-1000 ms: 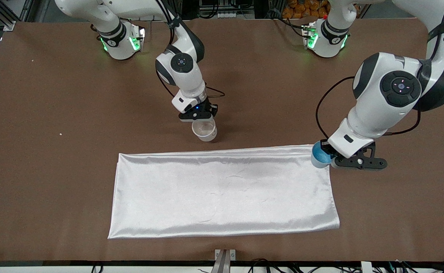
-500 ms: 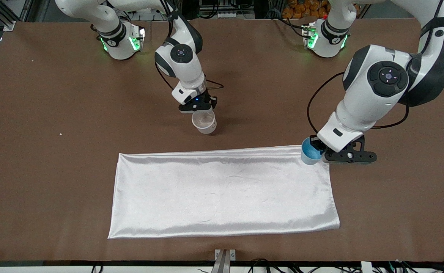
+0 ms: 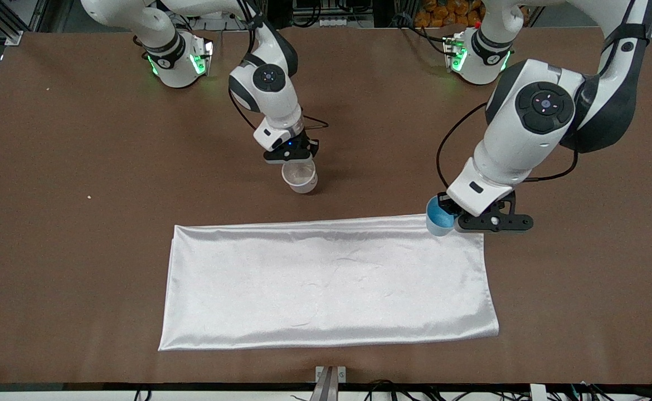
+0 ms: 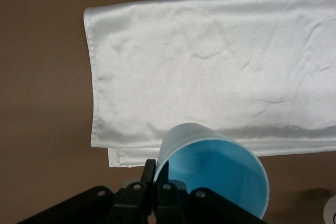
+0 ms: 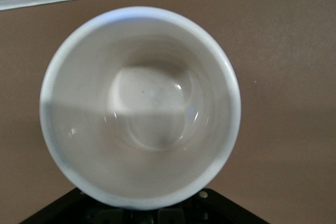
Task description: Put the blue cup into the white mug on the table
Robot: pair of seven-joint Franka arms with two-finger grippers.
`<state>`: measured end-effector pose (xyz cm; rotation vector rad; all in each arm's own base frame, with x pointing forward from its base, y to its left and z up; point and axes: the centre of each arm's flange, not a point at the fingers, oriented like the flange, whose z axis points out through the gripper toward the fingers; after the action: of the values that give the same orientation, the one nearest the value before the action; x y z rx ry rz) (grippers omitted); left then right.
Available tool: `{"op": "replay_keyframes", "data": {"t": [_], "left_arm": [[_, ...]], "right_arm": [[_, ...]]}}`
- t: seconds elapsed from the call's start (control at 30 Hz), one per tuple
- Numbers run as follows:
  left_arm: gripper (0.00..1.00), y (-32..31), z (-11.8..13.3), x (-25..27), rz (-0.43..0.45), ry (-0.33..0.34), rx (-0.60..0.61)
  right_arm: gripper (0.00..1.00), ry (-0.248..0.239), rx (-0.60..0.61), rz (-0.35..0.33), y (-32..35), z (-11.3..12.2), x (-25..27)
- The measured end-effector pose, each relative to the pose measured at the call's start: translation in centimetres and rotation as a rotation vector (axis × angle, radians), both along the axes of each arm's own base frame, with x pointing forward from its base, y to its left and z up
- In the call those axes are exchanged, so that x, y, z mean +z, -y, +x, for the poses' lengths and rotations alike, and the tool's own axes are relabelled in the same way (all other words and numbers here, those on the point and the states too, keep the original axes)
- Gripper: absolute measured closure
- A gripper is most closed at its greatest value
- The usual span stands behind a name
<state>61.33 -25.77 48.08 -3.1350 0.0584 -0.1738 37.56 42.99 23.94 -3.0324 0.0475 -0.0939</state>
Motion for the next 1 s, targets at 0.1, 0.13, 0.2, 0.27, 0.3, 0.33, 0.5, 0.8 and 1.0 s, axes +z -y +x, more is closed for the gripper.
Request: {"op": "replay_keyframes", "data": {"t": [0.1, 0.13, 0.2, 0.27, 0.3, 0.33, 0.5, 0.8, 1.0], "left_arm": [[0.96, -0.1, 0.0, -0.1, 0.0, -0.001, 0.001], [0.96, -0.1, 0.0, -0.1, 0.0, -0.001, 0.001], [0.96, -0.1, 0.0, -0.1, 0.001, -0.001, 0.002], [0.96, -0.1, 0.0, -0.1, 0.001, -0.002, 0.002], [0.96, -0.1, 0.0, -0.1, 0.001, -0.002, 0.002], [0.96, -0.1, 0.0, -0.1, 0.001, -0.003, 0.002], [0.96, -0.2, 0.1, -0.3, 0.002, -0.006, 0.004], [0.96, -0.3, 0.2, -0.4, 0.002, -0.007, 0.006], [0.96, -0.1, 0.0, -0.4, 0.003, -0.009, 0.003]], "right_arm": [[0.93, -0.003, 0.001, -0.001, -0.5, -0.6, -0.3], [0.93, -0.004, 0.001, -0.001, -0.7, -0.9, -0.4], [0.93, -0.008, 0.001, -0.003, -1.0, -1.4, -0.8], [0.93, -0.008, 0.002, -0.002, -1.3, -1.8, -1.1], [0.93, -0.008, 0.001, -0.001, -1.4, -1.9, -1.2], [0.93, -0.008, 0.0, 0.0, -1.5, -2.1, -1.4], [0.93, -0.008, 0.0, 0.001, -1.7, -2.3, -2.3], [0.85, -0.004, -0.019, 0.009, -1.6, -2.1, -3.3], [0.55, -0.011, -0.089, 0.013, -1.5, -2.1, -3.3]]}}
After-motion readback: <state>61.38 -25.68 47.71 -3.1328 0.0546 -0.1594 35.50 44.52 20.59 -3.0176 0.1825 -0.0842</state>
